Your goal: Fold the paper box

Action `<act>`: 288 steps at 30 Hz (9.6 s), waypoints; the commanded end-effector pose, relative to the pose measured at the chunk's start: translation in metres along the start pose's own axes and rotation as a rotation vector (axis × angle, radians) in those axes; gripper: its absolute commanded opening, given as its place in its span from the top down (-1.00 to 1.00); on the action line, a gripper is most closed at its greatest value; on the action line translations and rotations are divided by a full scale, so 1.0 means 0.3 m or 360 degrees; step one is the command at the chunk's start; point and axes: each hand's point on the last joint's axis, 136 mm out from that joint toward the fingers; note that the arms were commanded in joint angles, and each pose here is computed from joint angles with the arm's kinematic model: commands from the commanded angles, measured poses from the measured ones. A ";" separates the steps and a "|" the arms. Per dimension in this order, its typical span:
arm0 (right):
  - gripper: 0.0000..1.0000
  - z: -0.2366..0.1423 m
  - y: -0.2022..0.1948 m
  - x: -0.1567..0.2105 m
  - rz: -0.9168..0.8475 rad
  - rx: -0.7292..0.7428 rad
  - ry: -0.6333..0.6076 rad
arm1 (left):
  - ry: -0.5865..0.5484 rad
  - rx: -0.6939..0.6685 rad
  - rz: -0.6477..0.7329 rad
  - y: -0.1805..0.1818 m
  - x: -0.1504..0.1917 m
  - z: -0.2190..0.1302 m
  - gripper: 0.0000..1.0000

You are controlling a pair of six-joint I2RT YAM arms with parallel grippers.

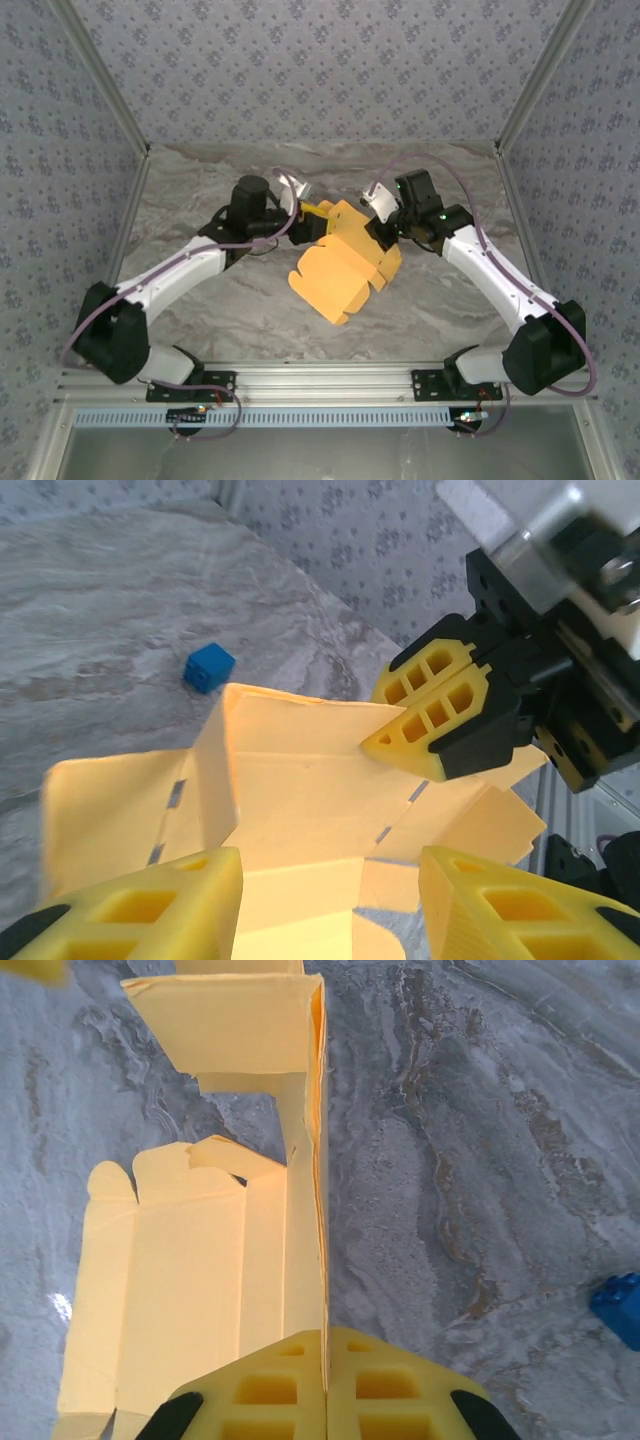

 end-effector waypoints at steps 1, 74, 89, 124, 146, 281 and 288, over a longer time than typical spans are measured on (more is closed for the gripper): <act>1.00 0.000 -0.025 -0.009 -0.0246 0.0132 -0.0025 | -0.0060 -0.0222 -0.0029 0.069 0.006 -0.092 -0.05; 1.00 0.258 -0.023 0.060 -0.1729 0.0961 -0.0344 | 0.0376 -0.0133 0.0085 0.356 0.464 0.139 0.08; 1.00 0.251 -0.032 0.051 -0.1687 0.0948 -0.0343 | 0.0351 0.0031 0.0103 0.294 0.440 0.161 0.02; 1.00 0.231 -0.016 0.035 -0.1653 0.0919 -0.0385 | 0.0403 0.0111 0.0111 0.272 0.412 0.211 -0.03; 1.00 0.234 -0.040 0.047 -0.1609 0.0869 -0.0318 | 0.0381 0.0202 0.0137 0.241 0.425 0.196 -0.04; 1.00 0.271 -0.044 0.036 -0.1478 0.0803 -0.0258 | 0.0110 -0.0190 0.0131 0.379 0.346 0.258 0.05; 1.00 0.266 -0.048 0.035 -0.1473 0.0808 -0.0254 | 0.0121 -0.0155 0.0139 0.365 0.360 0.254 0.01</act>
Point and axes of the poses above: each hand's point on the last joint's axis, 136 mm out from that joint toward the fingers, its own z axis out along the fingers, its own y axis along the line the jaws close on, x = y × z, and after that the axes turned 9 degrees about z, right-handed
